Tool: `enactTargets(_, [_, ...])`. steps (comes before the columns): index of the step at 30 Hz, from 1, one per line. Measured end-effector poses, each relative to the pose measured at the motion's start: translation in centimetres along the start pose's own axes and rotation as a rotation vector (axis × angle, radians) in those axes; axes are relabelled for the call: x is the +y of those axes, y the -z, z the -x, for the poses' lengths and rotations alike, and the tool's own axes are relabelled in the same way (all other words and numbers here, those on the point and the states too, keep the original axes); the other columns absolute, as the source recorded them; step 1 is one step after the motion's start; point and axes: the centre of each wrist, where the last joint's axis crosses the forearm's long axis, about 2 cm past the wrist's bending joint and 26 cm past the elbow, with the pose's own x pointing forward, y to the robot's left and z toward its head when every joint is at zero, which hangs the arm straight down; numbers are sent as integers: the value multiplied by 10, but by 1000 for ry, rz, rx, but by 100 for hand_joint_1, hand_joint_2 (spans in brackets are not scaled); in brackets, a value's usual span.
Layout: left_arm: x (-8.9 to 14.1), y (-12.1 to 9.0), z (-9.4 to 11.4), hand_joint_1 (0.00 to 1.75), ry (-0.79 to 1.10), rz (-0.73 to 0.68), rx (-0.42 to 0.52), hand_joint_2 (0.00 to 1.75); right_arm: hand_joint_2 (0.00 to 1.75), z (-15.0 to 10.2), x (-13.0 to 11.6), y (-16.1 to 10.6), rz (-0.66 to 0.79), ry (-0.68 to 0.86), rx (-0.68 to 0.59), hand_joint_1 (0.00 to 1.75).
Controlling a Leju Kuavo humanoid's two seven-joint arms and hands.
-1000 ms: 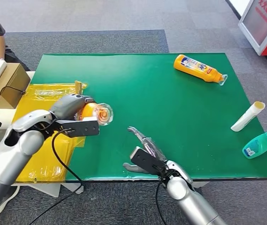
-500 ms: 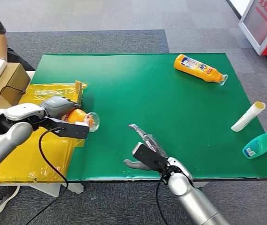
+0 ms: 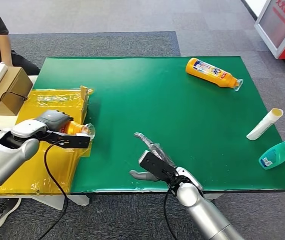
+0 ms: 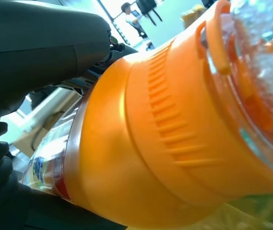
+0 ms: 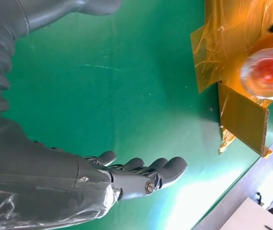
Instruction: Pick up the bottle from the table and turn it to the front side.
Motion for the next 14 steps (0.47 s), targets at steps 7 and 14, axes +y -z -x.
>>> enactTargets(7, [-17,15,-17,174,-42,51,-13,175,175,-4,1,5,-9,6,-12,0])
enactTargets(14, [-27,24,-31,0,-39,31,17,175,175,-3,3,5,-15,11,-9,0])
